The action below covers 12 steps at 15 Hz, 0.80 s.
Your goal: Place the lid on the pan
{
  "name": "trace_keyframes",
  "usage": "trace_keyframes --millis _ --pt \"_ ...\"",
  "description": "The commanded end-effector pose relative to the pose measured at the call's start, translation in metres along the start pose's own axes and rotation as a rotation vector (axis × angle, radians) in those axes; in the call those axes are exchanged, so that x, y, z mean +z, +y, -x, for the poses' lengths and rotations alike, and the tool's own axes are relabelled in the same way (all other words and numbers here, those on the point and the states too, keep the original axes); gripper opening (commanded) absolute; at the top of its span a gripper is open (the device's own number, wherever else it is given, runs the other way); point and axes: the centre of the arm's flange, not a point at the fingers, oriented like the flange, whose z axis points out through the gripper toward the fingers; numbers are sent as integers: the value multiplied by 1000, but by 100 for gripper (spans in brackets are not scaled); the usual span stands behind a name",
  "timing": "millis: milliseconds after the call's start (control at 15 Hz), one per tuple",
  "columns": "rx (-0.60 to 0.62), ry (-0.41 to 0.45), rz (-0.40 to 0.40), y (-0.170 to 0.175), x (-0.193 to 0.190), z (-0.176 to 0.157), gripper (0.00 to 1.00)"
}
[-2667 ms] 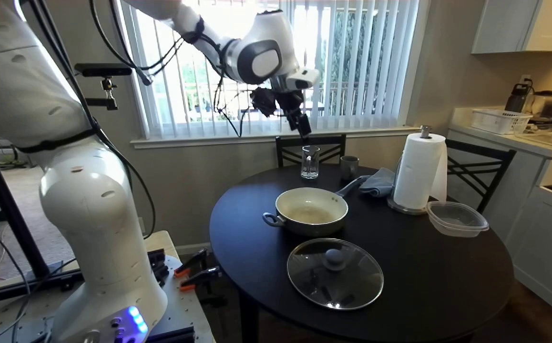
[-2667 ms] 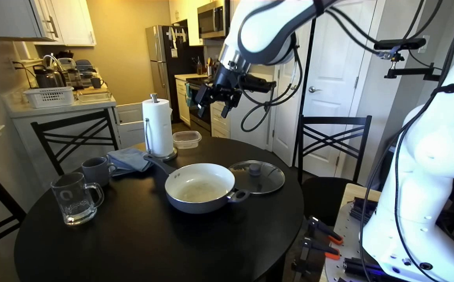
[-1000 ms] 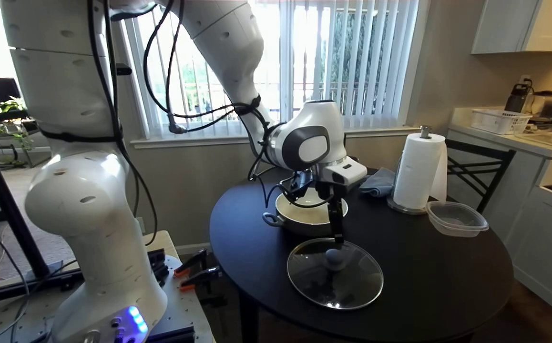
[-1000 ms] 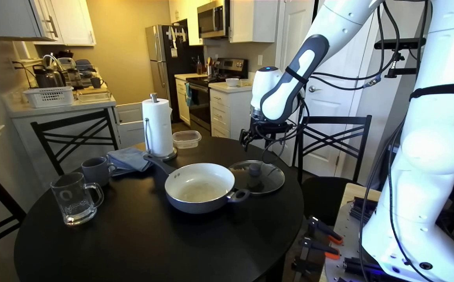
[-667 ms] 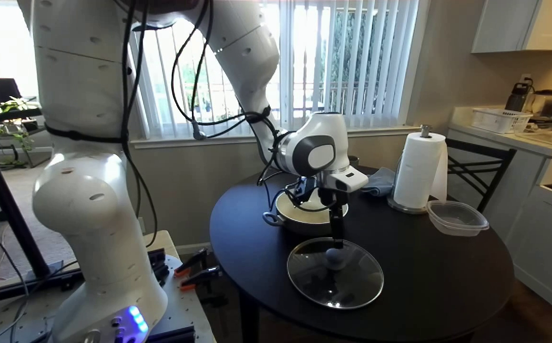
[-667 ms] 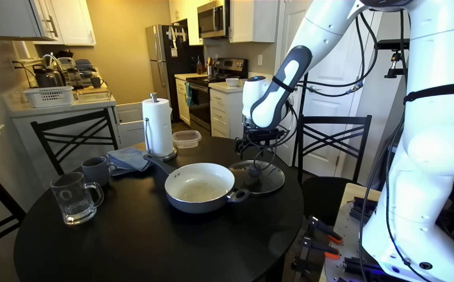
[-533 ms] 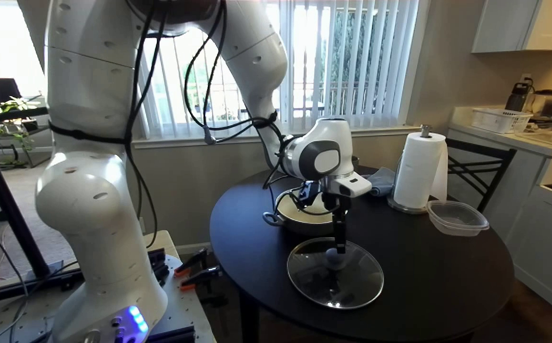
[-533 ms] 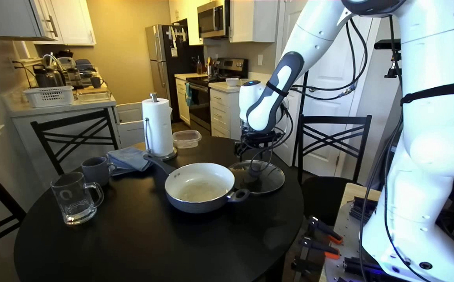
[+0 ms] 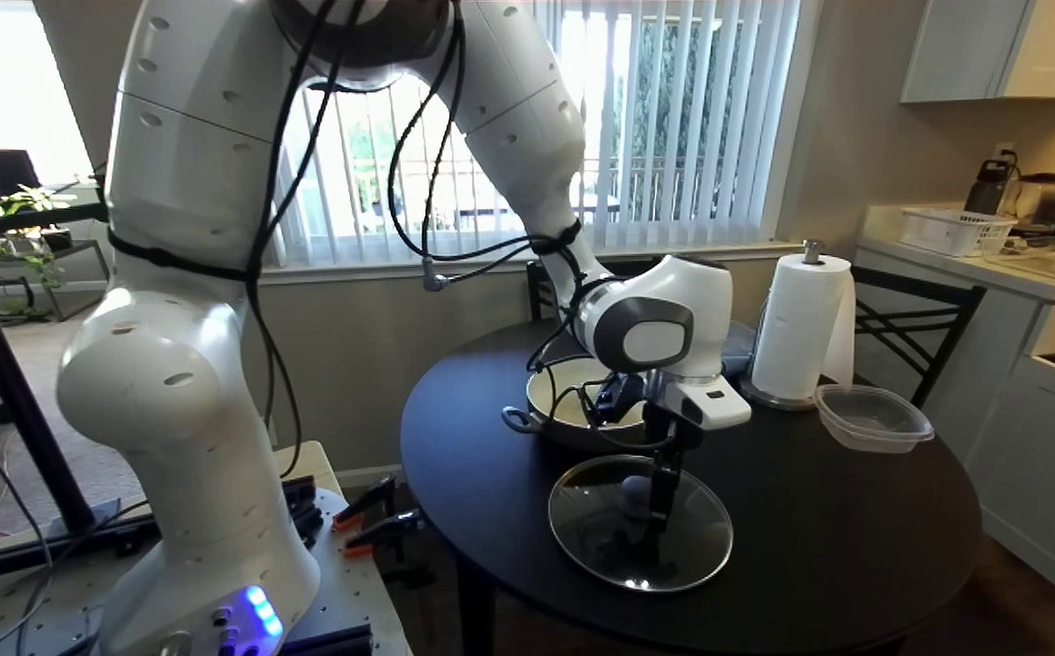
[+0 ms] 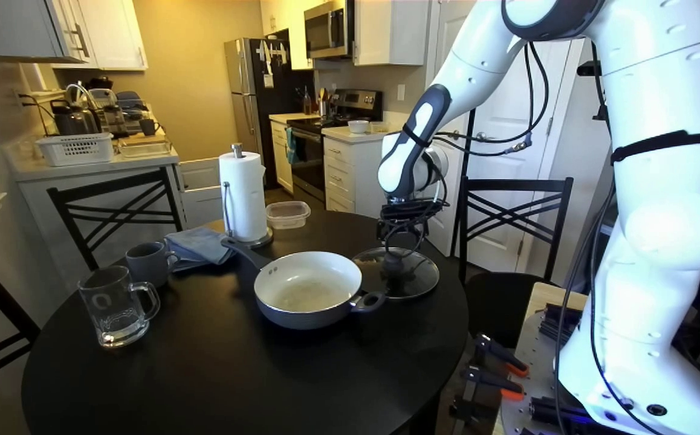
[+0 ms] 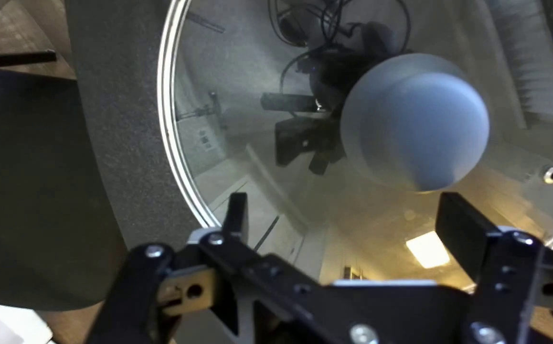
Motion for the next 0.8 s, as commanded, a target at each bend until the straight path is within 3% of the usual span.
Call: trace_keyframes --millis 0,200,733 --pt "-16 -82 -104 8 -16 4 100" --pt "3 -117 -204 4 -19 6 100" --pt "-37 -75 -135 -10 12 26 100"
